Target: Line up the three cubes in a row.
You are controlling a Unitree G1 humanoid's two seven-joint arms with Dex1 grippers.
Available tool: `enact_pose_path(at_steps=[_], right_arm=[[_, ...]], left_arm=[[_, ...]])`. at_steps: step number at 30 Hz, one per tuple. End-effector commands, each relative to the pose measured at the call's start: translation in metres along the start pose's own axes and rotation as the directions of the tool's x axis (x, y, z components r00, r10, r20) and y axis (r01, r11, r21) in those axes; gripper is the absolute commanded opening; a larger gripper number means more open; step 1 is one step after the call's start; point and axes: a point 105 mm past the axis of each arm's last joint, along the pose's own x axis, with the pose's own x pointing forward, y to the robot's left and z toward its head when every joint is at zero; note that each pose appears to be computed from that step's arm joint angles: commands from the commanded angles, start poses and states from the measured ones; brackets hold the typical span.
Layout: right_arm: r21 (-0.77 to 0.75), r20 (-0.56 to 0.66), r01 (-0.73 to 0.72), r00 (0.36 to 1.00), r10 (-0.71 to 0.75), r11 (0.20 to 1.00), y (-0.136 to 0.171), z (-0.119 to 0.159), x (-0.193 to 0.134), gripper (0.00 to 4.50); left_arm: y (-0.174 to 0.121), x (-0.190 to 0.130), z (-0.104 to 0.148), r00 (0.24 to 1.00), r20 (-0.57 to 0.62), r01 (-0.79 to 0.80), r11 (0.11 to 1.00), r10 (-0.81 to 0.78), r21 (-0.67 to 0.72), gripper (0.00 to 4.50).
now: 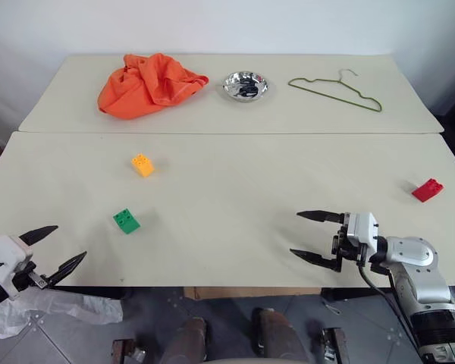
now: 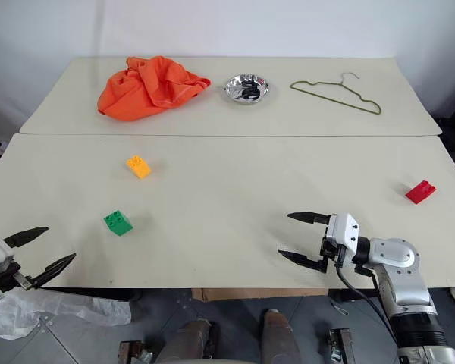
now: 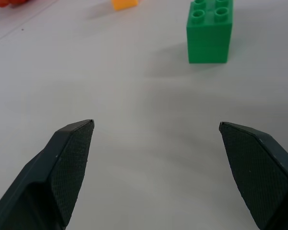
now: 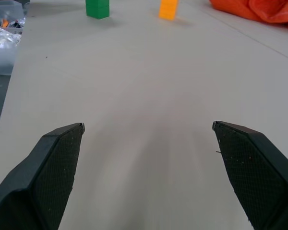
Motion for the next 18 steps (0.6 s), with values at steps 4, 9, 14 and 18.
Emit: enact_pose_path(at_steps=[4, 9, 14, 18], right_arm=[[-0.041, 0.075, 0.112, 0.991, -0.109, 0.993, -0.009, 0.013, 0.001, 4.5], [-0.016, 0.153, 0.418, 0.899, -0.411, 0.908, -0.039, 0.026, -0.018, 4.5], [-0.061, 0.158, 0.801, 0.597, -0.786, 0.596, -0.066, 0.032, -0.081, 4.5], [-0.111, 0.074, 0.966, 0.243, -0.967, 0.234, -0.062, 0.017, -0.15, 4.5]], left_arm=[[0.007, -0.001, 0.026, 0.992, 0.11, -0.053, 0.996, 0.061, -0.074, 4.45], [-0.009, 0.032, 0.083, 0.961, 0.273, 0.055, 0.997, -0.037, -0.057, 4.45], [-0.052, 0.075, 0.125, 0.898, 0.335, 0.264, 0.958, -0.286, 0.112, 4.45], [-0.09, 0.108, 0.149, 0.801, 0.385, 0.42, 0.889, -0.458, 0.183, 4.45]])
